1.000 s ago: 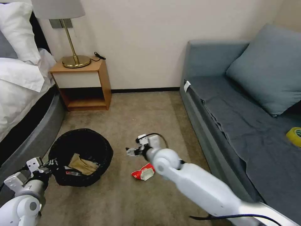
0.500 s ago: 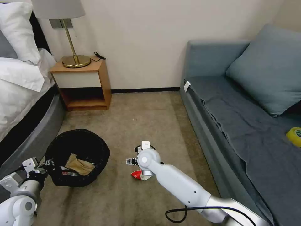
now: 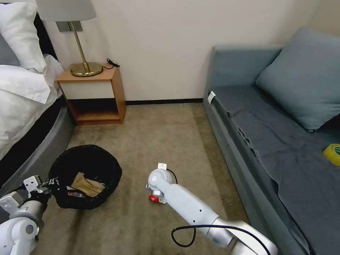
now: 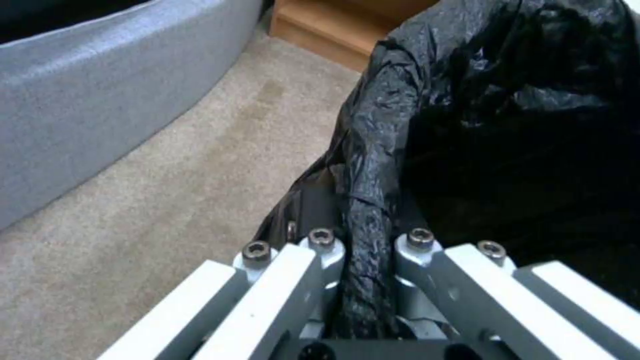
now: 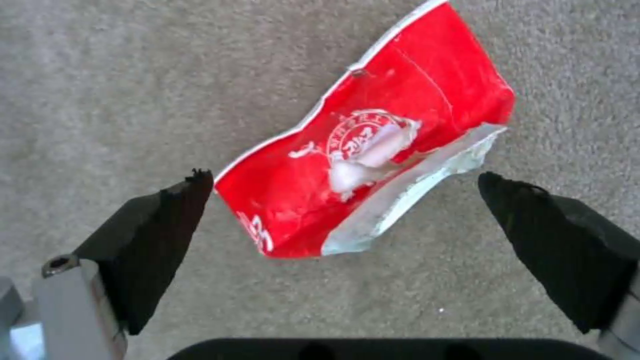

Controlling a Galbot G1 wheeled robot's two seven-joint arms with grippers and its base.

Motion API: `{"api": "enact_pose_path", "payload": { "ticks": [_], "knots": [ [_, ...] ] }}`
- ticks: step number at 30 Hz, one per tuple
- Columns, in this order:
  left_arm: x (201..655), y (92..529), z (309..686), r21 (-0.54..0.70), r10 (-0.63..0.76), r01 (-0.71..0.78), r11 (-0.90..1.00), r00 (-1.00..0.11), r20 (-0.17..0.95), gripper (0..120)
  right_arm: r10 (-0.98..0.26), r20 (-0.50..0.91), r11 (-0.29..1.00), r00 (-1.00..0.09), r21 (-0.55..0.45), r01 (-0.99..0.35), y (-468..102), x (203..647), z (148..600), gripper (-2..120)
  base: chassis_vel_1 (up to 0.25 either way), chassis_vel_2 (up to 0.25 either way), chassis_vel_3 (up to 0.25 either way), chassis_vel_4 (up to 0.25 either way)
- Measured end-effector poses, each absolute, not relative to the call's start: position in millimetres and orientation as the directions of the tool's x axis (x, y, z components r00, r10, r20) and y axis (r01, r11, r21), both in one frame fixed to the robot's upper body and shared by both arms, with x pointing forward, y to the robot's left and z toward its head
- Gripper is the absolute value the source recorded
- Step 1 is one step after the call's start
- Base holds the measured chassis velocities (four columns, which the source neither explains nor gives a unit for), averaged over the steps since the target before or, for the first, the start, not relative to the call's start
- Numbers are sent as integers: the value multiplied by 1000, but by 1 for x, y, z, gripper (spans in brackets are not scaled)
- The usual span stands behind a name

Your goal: Pick up the trash bin, then pick up the garbage on the floor and place it into the trash bin.

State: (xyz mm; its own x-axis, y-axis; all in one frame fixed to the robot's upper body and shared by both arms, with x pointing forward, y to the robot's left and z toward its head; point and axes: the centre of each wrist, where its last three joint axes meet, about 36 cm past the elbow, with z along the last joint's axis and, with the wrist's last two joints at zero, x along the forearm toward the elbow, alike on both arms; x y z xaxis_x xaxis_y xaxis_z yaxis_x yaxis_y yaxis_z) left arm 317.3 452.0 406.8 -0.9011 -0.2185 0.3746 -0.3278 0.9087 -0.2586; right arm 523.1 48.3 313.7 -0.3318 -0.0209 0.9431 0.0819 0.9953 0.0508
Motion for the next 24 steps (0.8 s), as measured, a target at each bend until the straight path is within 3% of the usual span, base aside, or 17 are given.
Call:
{"api": "enact_pose_path", "payload": {
  "ticks": [16, 20, 24],
  "knots": [
    [324, 451, 398, -254, -207, -319, 913, -900, 384, 4, 42, 937, 994, -348, -3, 112, 21, 530, 271, 99, 0, 0, 0, 0],
    [324, 451, 397, -252, -209, -321, 913, -899, 385, 4, 32, 935, 995, -354, 3, 98, 22, 528, 269, 95, 0, 0, 0, 0],
    [323, 450, 396, -255, -209, -321, 912, -899, 386, 4, 19, 935, 996, -353, 12, 86, 24, 526, 271, 82, 0, 0, 0, 0]
  ]
}}
